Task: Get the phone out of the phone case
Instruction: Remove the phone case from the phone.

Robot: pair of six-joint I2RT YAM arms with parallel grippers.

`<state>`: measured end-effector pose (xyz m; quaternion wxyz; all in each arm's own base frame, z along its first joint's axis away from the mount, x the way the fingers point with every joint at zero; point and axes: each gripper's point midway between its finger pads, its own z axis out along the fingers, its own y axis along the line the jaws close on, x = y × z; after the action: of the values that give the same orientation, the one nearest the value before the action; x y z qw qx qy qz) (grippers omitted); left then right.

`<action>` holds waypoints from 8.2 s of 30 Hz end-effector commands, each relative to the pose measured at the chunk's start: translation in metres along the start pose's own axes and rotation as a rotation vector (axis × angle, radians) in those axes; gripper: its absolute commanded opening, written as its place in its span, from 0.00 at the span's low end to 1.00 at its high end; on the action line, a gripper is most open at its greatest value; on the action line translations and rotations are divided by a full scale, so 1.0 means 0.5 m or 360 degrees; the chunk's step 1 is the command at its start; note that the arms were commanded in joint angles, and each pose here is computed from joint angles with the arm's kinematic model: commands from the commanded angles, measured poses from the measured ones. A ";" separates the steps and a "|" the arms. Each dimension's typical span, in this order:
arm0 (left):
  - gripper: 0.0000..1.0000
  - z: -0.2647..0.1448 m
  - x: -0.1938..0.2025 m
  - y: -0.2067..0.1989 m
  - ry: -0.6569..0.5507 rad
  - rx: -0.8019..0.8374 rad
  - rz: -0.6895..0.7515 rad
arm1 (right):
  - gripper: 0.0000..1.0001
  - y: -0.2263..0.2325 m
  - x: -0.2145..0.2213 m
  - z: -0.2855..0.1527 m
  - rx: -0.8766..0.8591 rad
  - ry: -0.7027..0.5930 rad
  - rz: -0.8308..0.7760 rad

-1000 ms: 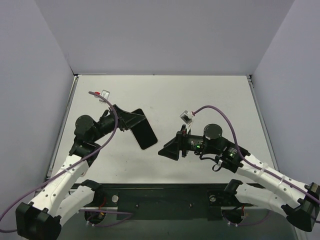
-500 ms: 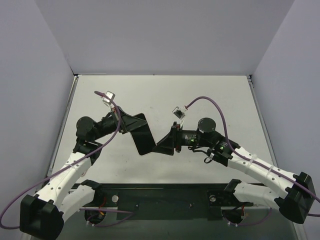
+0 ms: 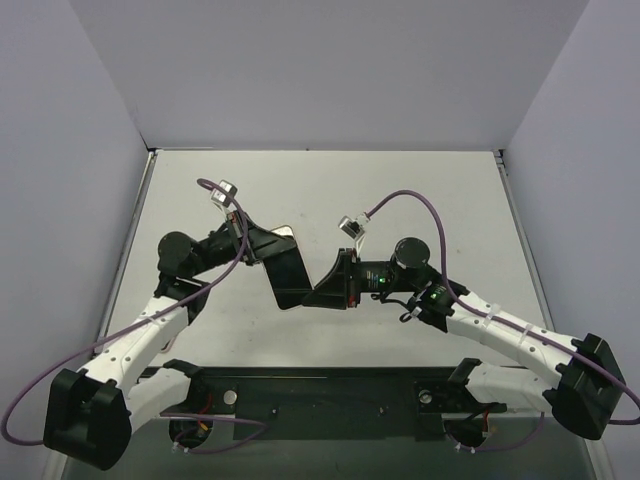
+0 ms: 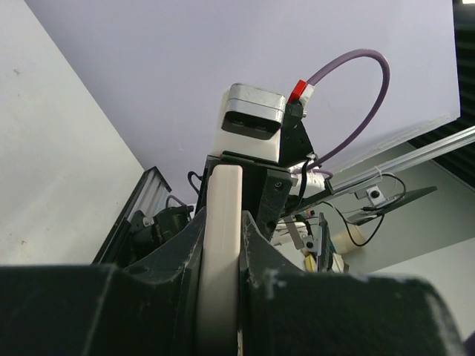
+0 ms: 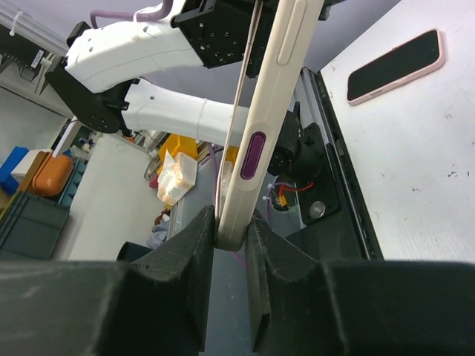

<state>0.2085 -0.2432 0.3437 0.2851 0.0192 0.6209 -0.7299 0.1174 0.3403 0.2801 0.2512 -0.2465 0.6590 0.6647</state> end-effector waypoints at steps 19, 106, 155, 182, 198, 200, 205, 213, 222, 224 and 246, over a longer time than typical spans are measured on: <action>0.00 0.023 0.024 0.046 0.0097 0.0040 -0.0405 | 0.00 0.039 0.055 0.037 0.0092 0.0185 -0.0685; 0.00 -0.091 -0.140 -0.061 -0.1117 0.0445 -0.0094 | 0.37 0.016 -0.109 0.100 0.0016 -0.0541 -0.0184; 0.00 -0.028 -0.040 -0.064 -0.0607 0.0265 -0.0214 | 0.39 -0.166 0.026 -0.066 0.0877 -0.0057 -0.0508; 0.00 0.002 -0.013 -0.109 -0.0114 0.0169 0.0241 | 0.30 0.068 -0.030 0.015 -0.0042 0.0018 -0.0278; 0.00 0.000 -0.003 -0.137 -0.0052 0.0208 0.0205 | 0.23 0.054 -0.026 0.040 -0.0069 0.0081 -0.0296; 0.00 0.002 -0.001 -0.140 -0.0030 0.0211 0.0167 | 0.22 0.053 -0.013 0.042 -0.0078 0.0121 -0.0326; 0.00 0.010 -0.001 -0.145 0.0035 0.0230 0.0032 | 0.00 0.032 0.031 0.049 0.0016 0.0265 -0.0462; 0.00 0.000 0.012 -0.163 0.0128 0.0410 -0.0241 | 0.00 -0.004 0.047 0.020 0.0504 0.0225 -0.1313; 0.00 0.046 0.089 -0.143 0.0309 0.0432 -0.0440 | 0.00 -0.014 -0.024 -0.022 0.1002 0.0171 -0.1725; 0.00 0.046 0.089 -0.150 0.0310 0.0469 -0.0398 | 0.00 -0.011 -0.022 -0.019 0.0988 0.0171 -0.1686; 0.00 0.053 0.010 -0.116 -0.0026 0.0266 0.0110 | 0.52 0.105 -0.002 0.005 -0.0061 -0.0098 -0.0444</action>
<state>0.1948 -0.2731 0.3641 0.2713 0.0307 0.5968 -0.7545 0.0893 0.3378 0.2818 0.3597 -0.3316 0.6540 0.5770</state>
